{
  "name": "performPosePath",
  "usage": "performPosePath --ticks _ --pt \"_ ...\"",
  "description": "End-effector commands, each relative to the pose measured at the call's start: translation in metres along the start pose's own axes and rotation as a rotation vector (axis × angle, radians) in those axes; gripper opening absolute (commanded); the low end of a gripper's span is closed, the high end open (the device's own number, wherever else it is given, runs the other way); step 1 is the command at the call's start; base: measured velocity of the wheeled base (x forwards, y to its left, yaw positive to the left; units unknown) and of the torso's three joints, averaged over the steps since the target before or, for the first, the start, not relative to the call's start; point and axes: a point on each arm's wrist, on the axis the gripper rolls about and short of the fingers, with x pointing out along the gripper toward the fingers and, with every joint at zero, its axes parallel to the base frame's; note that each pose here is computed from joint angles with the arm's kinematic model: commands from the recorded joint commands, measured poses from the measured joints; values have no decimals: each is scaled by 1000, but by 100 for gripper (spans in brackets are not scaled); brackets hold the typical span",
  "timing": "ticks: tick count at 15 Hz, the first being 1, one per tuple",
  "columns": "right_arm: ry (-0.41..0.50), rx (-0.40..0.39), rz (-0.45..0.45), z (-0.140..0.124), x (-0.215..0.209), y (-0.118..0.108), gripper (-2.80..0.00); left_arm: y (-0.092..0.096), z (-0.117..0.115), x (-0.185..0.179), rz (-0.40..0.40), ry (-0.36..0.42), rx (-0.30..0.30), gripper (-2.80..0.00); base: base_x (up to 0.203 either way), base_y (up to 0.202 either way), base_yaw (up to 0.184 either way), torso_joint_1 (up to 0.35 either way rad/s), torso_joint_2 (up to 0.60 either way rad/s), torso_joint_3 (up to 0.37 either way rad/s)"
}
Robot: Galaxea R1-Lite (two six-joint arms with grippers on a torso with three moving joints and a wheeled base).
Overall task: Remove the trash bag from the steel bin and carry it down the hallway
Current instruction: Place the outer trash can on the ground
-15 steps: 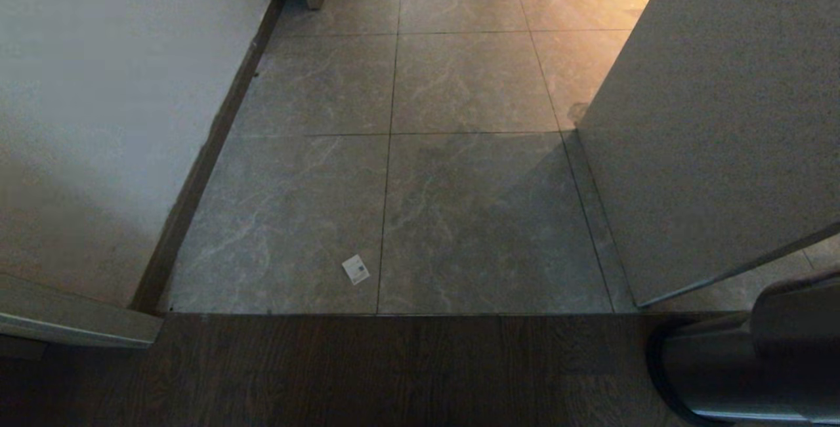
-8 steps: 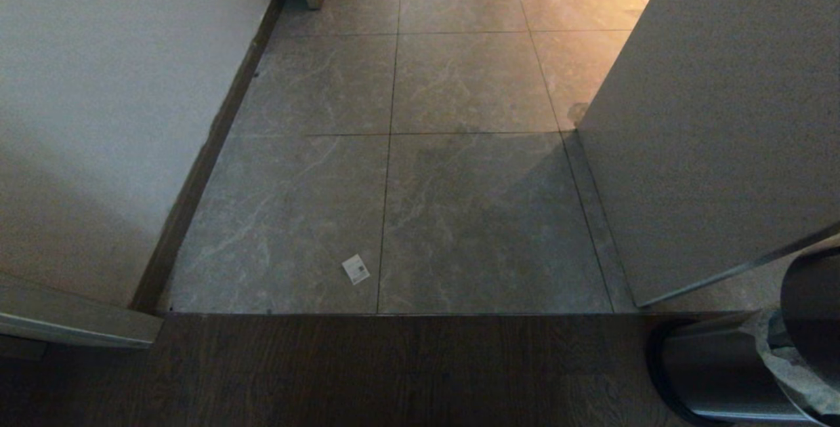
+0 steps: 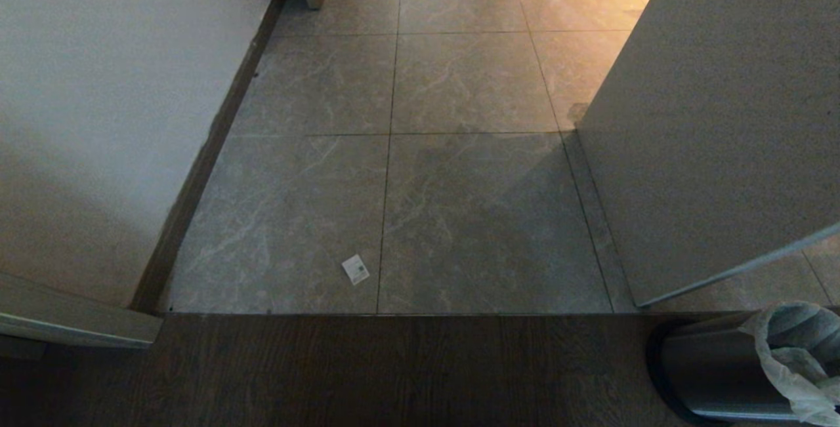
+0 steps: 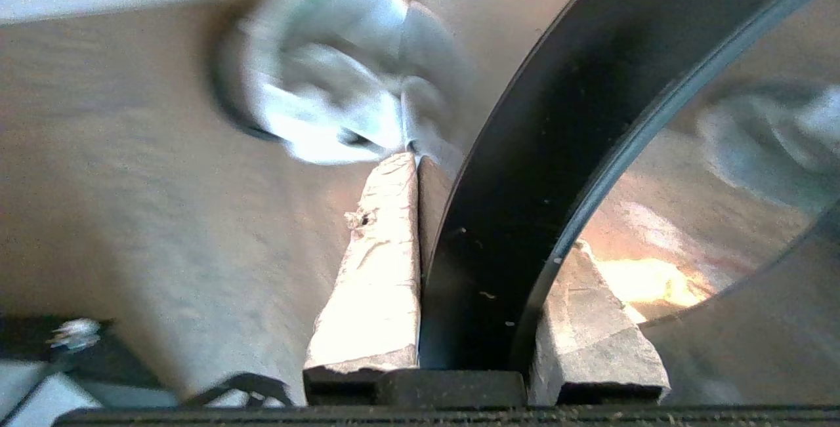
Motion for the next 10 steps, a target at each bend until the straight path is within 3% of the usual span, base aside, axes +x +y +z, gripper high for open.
performPosePath --ticks 1,6,10 --pt "72 31 -50 1 10 -6 -280 0 0 0 1 0 0 -280 0 0 0 0 0 0" --pt "199 128 -129 11 47 -34 -280 0 0 0 1 0 0 -280 0 0 0 0 0 0" --pt "322 180 -121 9 86 -60 -280 0 0 0 1 0 0 -280 0 0 0 0 0 0"
